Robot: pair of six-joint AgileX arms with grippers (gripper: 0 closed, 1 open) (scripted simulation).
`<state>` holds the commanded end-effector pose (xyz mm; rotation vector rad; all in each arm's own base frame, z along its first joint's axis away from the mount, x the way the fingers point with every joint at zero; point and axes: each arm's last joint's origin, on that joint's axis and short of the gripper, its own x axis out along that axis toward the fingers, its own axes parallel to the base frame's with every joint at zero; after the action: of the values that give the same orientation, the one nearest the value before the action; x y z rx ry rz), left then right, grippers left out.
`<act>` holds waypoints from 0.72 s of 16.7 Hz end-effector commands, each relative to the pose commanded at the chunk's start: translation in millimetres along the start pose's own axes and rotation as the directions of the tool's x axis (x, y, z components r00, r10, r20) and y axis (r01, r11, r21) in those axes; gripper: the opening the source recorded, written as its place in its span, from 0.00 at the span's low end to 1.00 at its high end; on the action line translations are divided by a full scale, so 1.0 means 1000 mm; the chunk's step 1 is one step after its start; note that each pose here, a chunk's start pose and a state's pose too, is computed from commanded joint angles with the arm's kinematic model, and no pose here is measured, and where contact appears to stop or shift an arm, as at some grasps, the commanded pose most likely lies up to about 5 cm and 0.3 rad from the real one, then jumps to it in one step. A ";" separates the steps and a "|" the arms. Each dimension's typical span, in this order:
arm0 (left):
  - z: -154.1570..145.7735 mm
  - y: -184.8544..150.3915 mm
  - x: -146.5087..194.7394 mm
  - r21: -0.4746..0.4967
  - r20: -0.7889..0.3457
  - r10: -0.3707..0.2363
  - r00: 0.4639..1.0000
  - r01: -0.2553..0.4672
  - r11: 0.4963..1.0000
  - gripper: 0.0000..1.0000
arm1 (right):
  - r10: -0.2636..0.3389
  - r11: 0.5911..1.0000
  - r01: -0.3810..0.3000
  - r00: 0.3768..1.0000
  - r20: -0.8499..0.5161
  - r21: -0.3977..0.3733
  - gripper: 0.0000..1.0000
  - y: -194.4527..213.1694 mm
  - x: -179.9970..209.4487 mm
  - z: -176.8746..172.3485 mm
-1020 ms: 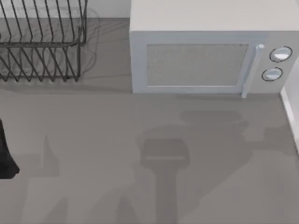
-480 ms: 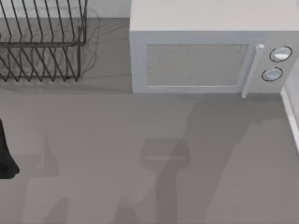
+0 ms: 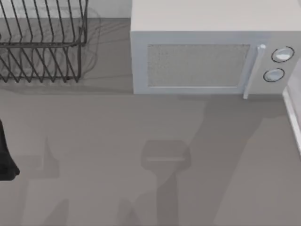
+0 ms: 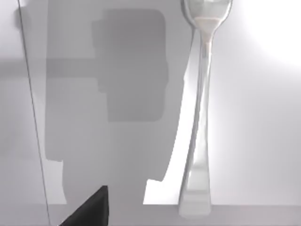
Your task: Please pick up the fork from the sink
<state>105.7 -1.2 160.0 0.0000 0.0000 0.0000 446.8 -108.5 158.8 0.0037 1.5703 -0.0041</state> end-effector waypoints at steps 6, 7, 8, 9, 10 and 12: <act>0.000 0.000 0.000 0.000 0.000 0.000 1.000 0.000 1.000 1.00 | 0.000 1.000 0.000 1.000 0.000 0.002 1.00 -0.002 0.058 0.006; 0.000 0.000 0.000 0.000 0.000 0.000 1.000 0.000 1.000 1.00 | -0.002 1.000 0.002 1.000 0.009 0.002 1.00 -0.003 0.075 0.007; 0.000 0.000 0.000 0.000 0.000 0.000 1.000 0.000 1.000 1.00 | -0.004 1.000 0.004 1.000 0.017 0.003 1.00 -0.003 0.092 0.007; 0.000 0.000 0.000 0.000 0.000 0.000 1.000 0.000 1.000 1.00 | -0.004 1.000 0.004 1.000 0.019 0.003 1.00 -0.003 0.109 0.006; 0.000 0.000 0.000 0.000 0.000 0.000 1.000 0.000 1.000 1.00 | -0.004 1.000 0.004 1.000 0.015 0.004 1.00 -0.003 0.123 0.004; 0.000 0.000 0.000 0.000 0.000 0.000 1.000 0.000 1.000 1.00 | -0.001 1.000 0.001 1.000 0.003 0.005 1.00 -0.003 0.144 0.000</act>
<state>105.7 -1.2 160.0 0.0000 0.0000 0.0000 447.3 -111.3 15.3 0.0070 1.5675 -0.0083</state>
